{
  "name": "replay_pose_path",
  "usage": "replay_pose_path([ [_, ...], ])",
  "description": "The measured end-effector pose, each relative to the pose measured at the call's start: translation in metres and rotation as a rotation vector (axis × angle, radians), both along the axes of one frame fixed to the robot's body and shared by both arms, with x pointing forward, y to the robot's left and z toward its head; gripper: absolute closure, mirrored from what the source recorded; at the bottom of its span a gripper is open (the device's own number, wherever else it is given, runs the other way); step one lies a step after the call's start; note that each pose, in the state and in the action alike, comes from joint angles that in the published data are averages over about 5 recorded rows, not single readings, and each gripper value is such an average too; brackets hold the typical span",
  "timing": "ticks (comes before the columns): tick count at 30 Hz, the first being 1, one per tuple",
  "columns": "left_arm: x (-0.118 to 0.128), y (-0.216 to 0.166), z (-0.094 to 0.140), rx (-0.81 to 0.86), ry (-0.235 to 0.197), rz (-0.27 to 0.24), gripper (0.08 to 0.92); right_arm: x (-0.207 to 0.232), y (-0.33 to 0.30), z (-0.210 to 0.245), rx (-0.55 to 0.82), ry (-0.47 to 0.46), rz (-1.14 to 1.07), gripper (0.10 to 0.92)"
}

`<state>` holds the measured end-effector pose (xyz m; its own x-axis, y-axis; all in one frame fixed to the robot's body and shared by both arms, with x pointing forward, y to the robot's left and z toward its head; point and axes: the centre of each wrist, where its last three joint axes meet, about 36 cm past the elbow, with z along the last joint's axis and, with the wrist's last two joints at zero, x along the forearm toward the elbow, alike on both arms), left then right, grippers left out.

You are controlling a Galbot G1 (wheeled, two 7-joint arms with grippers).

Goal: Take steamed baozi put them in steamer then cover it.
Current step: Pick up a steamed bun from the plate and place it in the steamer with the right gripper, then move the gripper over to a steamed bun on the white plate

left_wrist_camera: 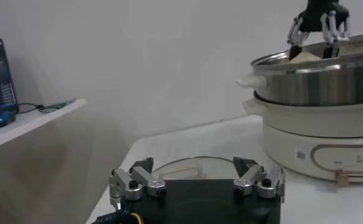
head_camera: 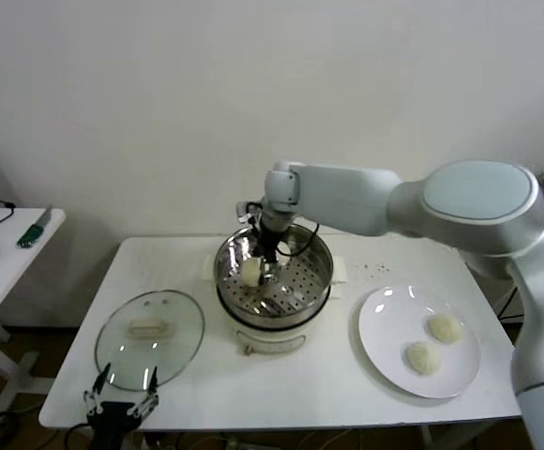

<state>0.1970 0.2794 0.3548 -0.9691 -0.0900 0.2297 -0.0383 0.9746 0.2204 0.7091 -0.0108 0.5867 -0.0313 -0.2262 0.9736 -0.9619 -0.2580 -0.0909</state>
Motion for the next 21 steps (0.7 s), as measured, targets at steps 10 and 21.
replay_pose_path([
  [10, 0.001, 0.002, -0.001, 0.001, 0.001, 0.005, 0.177, 0.000, 0.000, -0.004, -0.016, 0.017, 0.005, 0.200],
  [21, 0.002, -0.001, -0.001, -0.007, 0.004, 0.001, 0.177, 0.005, -0.047, 0.047, -0.037, -0.020, 0.007, 0.200],
])
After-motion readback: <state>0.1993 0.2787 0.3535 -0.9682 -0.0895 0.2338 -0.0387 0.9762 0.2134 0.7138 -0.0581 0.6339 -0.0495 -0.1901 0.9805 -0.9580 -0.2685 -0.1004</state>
